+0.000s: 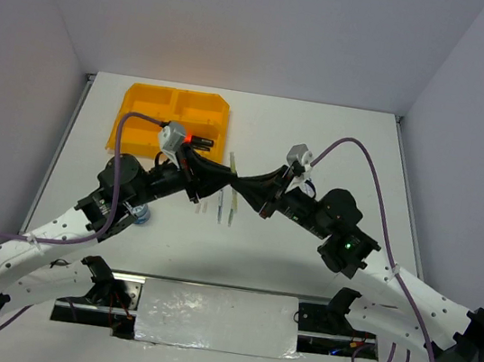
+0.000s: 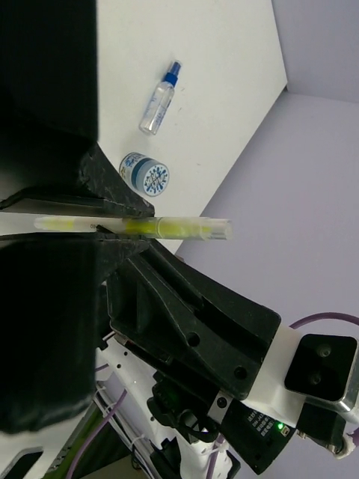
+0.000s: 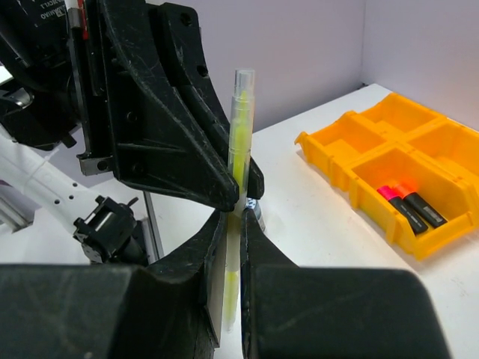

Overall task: Sort the stationery into containers
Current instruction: Close the pen cap on the pen.

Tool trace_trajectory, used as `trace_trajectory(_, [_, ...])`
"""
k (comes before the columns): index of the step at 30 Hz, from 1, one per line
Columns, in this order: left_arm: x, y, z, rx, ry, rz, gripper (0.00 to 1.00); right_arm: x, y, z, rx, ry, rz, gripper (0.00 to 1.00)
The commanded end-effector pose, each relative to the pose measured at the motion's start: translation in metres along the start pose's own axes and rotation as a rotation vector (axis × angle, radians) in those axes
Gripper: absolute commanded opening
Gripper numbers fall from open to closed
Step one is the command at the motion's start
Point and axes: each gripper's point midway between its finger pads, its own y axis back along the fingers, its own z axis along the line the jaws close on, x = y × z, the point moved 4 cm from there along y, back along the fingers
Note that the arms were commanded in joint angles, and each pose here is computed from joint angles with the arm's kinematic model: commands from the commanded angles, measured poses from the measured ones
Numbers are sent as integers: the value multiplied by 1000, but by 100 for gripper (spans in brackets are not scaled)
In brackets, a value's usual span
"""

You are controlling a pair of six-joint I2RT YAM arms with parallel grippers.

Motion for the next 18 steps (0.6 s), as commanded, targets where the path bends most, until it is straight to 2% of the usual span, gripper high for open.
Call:
trace_trajectory(1, [-6,-1,-12,74,-42,-1,0,-42,-5,18,-85,46,-117,0])
trace_trajectory(3, [-8,1,-22,145,-82,-6,0,-38,-6,21,-113,51,-98,0])
trace_trajectory(4, [-8,3,-24,166,-95,-10,0,-35,-6,27,-165,56,-75,4])
trace_trajectory(5, [-8,6,-27,184,-117,-21,0,-33,-7,30,-191,60,-60,10])
trace_trajectory(6, [-9,8,-30,203,-132,-28,0,-27,-8,31,-208,50,-25,31])
trace_trajectory(9, [-14,17,-42,276,-179,-58,0,-15,-15,36,-272,25,33,49])
trace_trajectory(10, [-15,18,-45,298,-189,-72,0,-9,-17,35,-276,13,49,49])
trace_trajectory(11, [-16,21,-49,318,-196,-74,0,-8,-17,37,-288,9,51,49])
trace_trajectory(13, [-18,21,-51,330,-202,-81,0,-8,-17,39,-311,4,33,38])
trace_trajectory(14, [-17,20,-51,337,-202,-75,0,-11,-17,43,-332,3,24,20])
trace_trajectory(17, [-17,18,-50,328,-207,-57,0,-15,-17,44,-337,4,18,0])
trace_trajectory(18, [-17,17,-49,324,-213,-56,17,-18,-17,44,-329,5,12,0])
